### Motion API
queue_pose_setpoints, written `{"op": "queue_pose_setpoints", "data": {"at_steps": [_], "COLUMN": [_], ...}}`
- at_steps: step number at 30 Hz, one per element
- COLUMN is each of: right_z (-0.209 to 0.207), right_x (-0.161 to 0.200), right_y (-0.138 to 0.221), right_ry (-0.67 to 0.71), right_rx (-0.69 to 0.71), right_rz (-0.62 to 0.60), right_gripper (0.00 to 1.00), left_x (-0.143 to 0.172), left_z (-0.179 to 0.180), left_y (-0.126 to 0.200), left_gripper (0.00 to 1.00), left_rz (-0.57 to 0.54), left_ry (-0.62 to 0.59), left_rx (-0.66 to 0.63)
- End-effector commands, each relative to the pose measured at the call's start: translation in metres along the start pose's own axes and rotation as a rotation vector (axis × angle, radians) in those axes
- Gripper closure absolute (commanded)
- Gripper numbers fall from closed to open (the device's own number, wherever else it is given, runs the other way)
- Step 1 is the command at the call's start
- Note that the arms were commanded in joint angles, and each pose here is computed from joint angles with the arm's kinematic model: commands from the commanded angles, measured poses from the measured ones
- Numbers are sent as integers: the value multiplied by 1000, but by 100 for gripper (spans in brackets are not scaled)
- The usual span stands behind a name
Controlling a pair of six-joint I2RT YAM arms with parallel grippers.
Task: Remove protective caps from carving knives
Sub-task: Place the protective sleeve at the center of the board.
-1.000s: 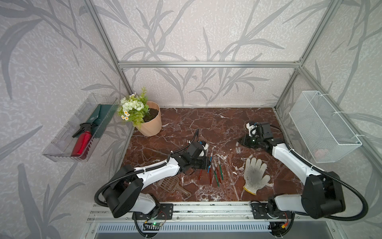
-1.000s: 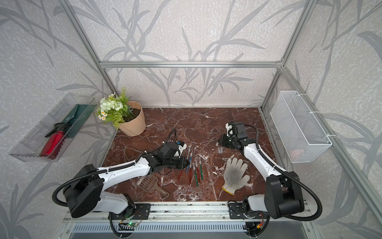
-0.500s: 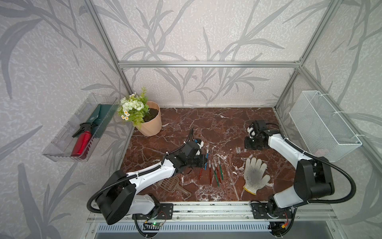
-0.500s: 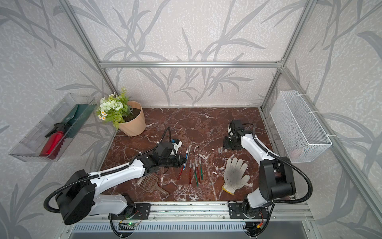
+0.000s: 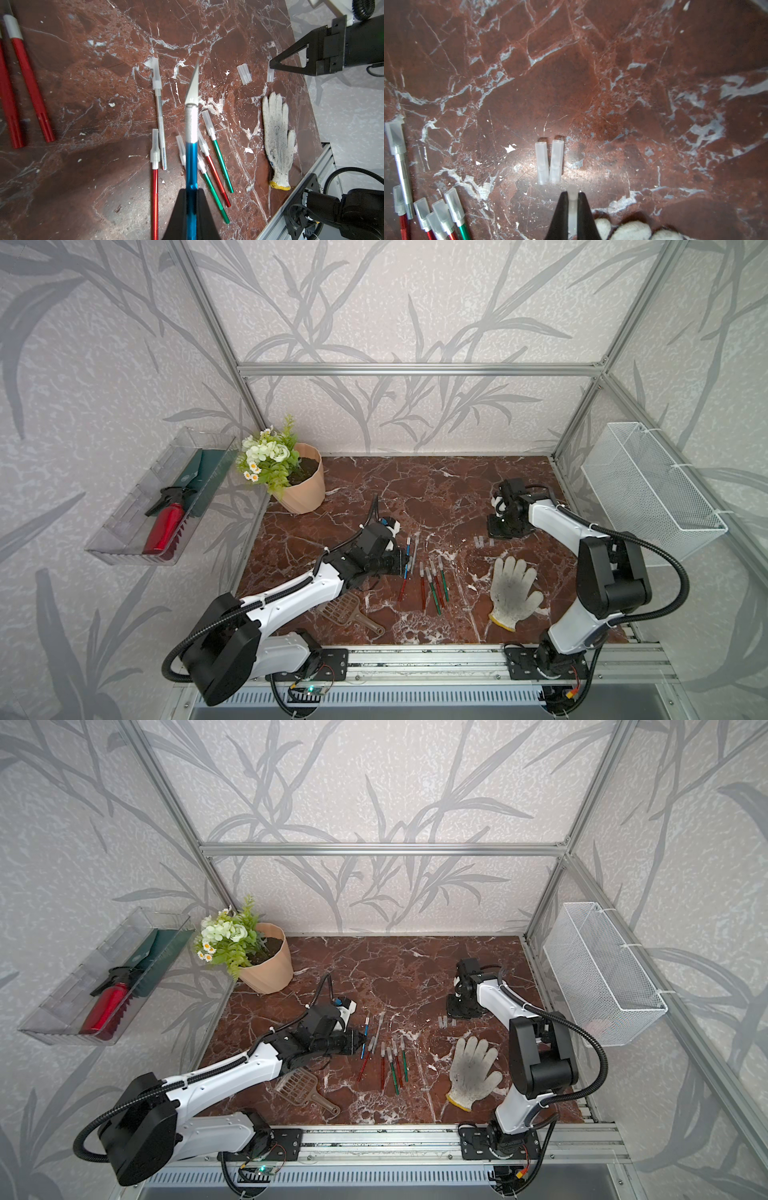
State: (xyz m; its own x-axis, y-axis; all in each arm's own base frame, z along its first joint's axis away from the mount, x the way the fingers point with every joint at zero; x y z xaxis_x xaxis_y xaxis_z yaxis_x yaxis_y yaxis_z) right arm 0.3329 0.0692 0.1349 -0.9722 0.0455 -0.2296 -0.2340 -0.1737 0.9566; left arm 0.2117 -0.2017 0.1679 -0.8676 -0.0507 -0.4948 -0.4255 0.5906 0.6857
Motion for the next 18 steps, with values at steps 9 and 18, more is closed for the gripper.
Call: {"op": "queue_pose_setpoints", "data": {"at_steps": [9, 18], "right_z": [1, 1], "right_x": [-9, -11], "right_y": [-20, -30], "right_ry": [16, 13], "right_rx": [2, -4], "right_rz": [37, 45], "right_gripper": [92, 91], "left_x": [1, 2], "left_z": [4, 6], "left_y": [8, 9], "left_gripper": [97, 97], "left_rz": [-7, -1], "left_ry": [-11, -9], "left_rx": [-26, -33]}}
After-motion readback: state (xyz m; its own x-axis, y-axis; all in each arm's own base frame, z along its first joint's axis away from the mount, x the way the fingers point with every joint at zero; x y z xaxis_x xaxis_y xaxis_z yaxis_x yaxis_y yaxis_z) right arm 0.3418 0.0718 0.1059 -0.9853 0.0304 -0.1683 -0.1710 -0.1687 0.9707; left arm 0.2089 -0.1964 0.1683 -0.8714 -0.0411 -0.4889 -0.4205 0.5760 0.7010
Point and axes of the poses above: each gripper's point midway between its finger pads, its own y axis back along the fingers, its own z axis along the line the jaws close on, x = y × z, the point moved 8 cm from there along y, back along the fingers, and after that the axes turned 1 degree about y, right-handed, at the moved point
